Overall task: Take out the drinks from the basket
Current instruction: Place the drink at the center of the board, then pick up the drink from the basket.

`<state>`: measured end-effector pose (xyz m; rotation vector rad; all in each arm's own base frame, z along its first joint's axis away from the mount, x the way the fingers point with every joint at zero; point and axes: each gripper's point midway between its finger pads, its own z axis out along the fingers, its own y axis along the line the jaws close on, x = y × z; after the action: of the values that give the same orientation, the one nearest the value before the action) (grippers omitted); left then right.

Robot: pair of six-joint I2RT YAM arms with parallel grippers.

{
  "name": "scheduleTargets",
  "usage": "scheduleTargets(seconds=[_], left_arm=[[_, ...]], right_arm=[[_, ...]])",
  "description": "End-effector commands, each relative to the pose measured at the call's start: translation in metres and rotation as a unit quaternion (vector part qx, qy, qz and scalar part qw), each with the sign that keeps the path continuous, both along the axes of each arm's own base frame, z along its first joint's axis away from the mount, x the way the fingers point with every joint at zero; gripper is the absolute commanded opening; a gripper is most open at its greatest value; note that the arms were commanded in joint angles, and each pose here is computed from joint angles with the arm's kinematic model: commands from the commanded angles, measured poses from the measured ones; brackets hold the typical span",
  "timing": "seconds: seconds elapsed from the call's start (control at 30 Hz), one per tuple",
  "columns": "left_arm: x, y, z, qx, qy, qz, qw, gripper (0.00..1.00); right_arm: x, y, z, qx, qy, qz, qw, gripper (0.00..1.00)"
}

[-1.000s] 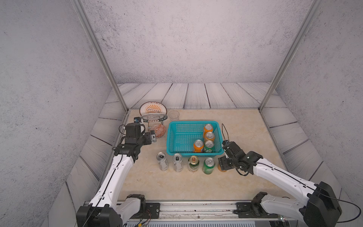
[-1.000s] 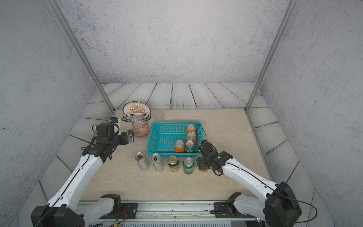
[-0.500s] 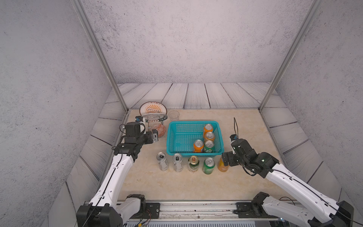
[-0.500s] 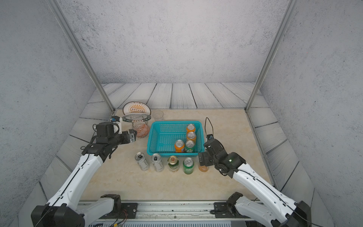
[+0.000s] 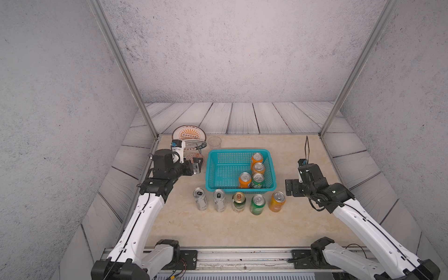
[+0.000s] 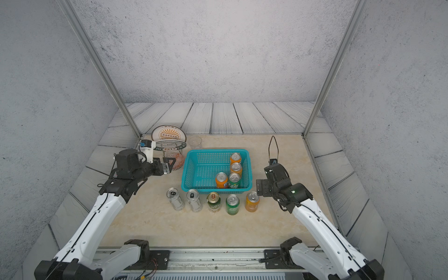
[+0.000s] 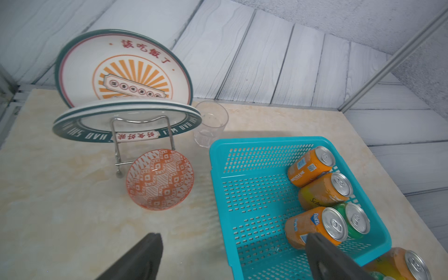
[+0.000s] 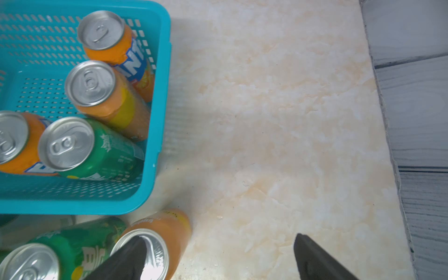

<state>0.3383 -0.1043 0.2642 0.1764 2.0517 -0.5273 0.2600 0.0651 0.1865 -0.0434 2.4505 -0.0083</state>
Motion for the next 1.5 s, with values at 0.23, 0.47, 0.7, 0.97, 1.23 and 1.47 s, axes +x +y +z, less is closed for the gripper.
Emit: scheduleTargets(seconds=[0.23,0.47,0.7,0.97,1.23,1.47], left_arm=[[-0.028,-0.081,0.007,0.093,-0.015,-0.121,0.988,0.99],[-0.024,-0.126,-0.021,0.133,0.033,-0.153,0.979,0.99],[-0.024,-0.177,-0.061,0.224,0.075,-0.211,0.948,0.99],[-0.020,-0.210,-0.103,0.312,0.118,-0.253,0.908,0.99],[-0.020,-0.218,-0.136,0.340,0.176,-0.273,0.883,0.99],[-0.017,-0.225,-0.158,0.355,0.208,-0.281,0.867,0.95]], right_arm=[[0.009,-0.024,-0.008,0.023,0.006,-0.021,0.999,0.99],[0.012,-0.032,-0.010,0.036,0.009,-0.035,0.999,0.99],[0.011,-0.035,-0.010,0.040,0.006,-0.040,0.998,0.99],[0.010,-0.037,-0.010,0.041,0.003,-0.043,0.998,1.00],[0.010,-0.037,-0.008,0.045,-0.002,-0.042,0.998,1.00],[0.010,-0.037,-0.008,0.046,-0.003,-0.042,0.998,0.99]])
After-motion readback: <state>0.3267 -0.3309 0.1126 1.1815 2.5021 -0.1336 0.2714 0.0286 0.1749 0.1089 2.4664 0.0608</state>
